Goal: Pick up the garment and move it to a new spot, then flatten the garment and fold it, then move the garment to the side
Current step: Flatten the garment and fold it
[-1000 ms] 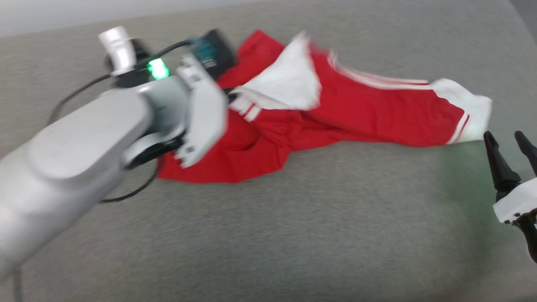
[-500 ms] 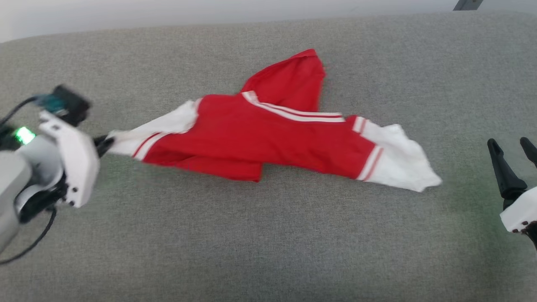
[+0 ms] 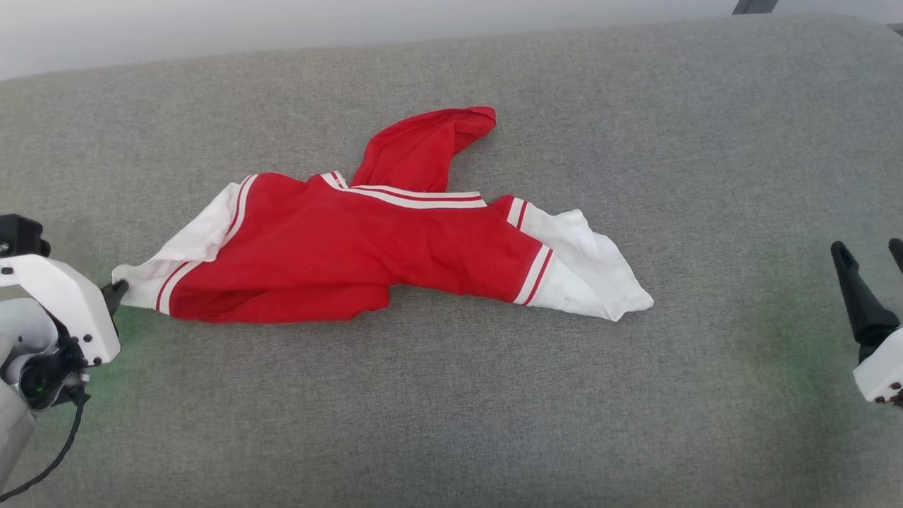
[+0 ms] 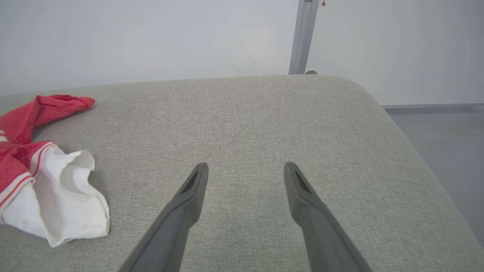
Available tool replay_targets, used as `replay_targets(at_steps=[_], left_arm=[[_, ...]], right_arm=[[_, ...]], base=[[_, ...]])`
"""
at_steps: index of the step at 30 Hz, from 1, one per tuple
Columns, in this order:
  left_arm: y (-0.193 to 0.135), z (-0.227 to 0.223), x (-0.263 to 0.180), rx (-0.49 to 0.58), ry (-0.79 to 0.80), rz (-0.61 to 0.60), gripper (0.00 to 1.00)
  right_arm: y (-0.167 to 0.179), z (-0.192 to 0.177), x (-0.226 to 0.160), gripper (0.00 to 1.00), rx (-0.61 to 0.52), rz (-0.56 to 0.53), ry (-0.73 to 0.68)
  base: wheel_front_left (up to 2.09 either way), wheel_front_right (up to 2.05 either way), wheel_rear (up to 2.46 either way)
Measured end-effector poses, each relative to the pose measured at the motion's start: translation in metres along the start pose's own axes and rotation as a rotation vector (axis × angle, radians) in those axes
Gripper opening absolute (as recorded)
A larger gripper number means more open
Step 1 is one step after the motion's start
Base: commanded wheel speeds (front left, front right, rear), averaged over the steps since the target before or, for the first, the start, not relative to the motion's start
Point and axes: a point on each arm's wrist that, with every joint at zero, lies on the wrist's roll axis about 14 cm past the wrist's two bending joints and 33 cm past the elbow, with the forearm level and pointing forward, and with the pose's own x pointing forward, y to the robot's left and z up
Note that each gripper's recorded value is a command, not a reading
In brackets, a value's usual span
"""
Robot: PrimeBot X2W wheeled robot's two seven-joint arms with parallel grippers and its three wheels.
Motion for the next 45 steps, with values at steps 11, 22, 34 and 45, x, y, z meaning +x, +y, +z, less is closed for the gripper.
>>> replay_targets(at_steps=[11,22,34,45], left_arm=[[0.001,0.033,-0.022,-0.05,-0.275,-0.012,1.0],[-0.036,0.043,-0.061,-0.045,-0.537,-0.069,1.0],[-0.084,-0.029,-0.102,-0.078,-0.647,-0.014,1.0],[-0.077,-0.032,-0.111,-0.081,-0.703,0.04,1.0]], right_arm=[[0.047,-0.007,0.006,1.0,-0.09,0.143,0.069],[0.12,-0.02,0.002,1.0,-0.315,0.435,0.212],[0.159,-0.035,0.009,1.0,-0.474,0.652,0.386],[0.192,-0.073,0.02,1.0,-0.517,0.793,0.554]], base=[[0.0,0.0,0.0],[0.0,0.0,0.0],[0.0,0.0,0.0],[0.0,0.0,0.0]])
